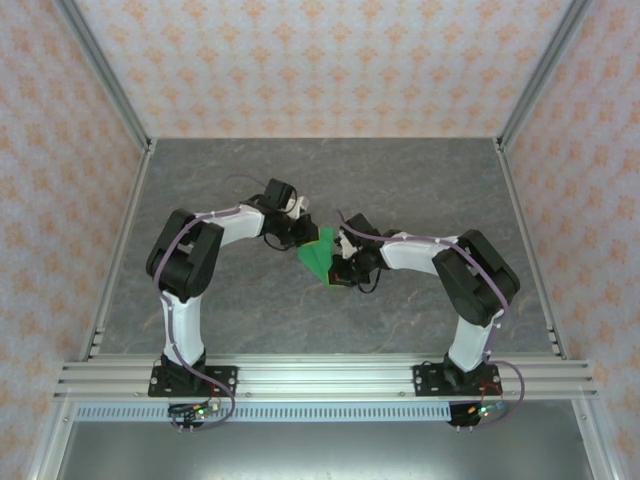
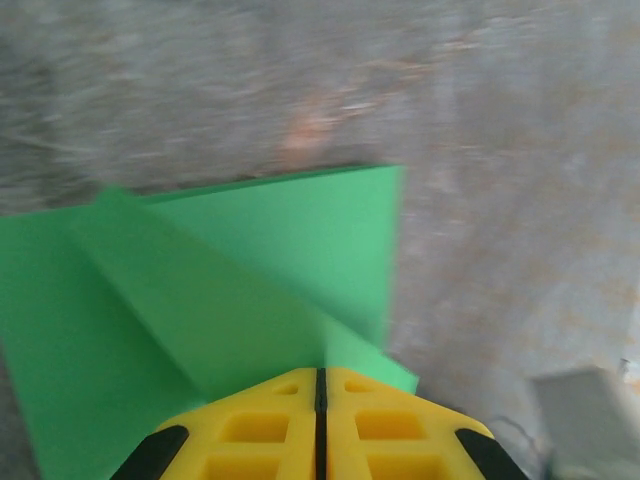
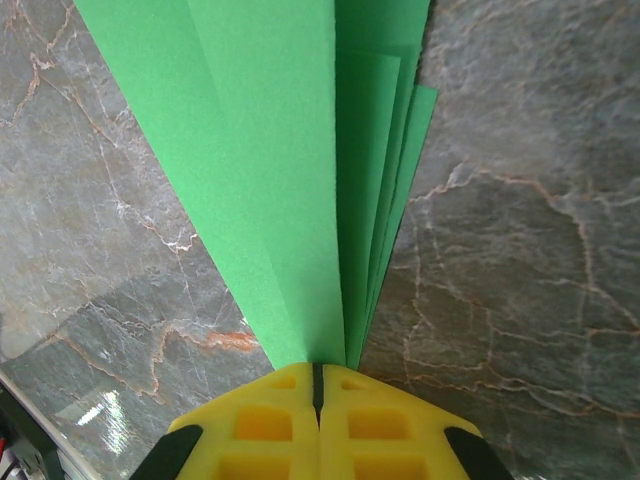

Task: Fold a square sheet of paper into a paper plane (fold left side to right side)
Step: Fourth fold the wing at the center of the table.

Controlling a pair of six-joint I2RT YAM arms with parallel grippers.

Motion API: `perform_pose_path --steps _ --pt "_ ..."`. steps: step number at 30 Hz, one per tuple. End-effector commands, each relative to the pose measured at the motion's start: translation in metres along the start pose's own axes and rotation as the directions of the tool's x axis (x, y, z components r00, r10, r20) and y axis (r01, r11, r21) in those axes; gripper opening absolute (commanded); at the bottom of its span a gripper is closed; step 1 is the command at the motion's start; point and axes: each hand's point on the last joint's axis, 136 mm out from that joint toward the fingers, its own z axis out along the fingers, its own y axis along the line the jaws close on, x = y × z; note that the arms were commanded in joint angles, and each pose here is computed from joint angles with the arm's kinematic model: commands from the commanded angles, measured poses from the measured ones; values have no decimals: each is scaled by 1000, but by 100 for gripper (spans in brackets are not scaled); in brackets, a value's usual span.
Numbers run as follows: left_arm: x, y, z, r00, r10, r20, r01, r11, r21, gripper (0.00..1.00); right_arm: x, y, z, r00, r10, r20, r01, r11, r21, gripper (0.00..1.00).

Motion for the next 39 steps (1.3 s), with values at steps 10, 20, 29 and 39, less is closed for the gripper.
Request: perform_pose_path --steps 10,20,29,39 --pt "-3 36 10 999 -30 13 32 989 -143 9 31 -20 -22 998 28 -49 -22 993 119 0" --pt "2 37 13 999 -36 9 37 992 -119 9 -40 51 -51 982 63 179 -49 995 -83 0" --pt "3 36 12 999 -34 9 35 992 -118 9 -73 54 -10 973 140 181 -121 986 -113 0" --pt "2 38 12 999 -35 9 36 991 -126 9 -34 7 15 983 170 73 -174 984 45 0"
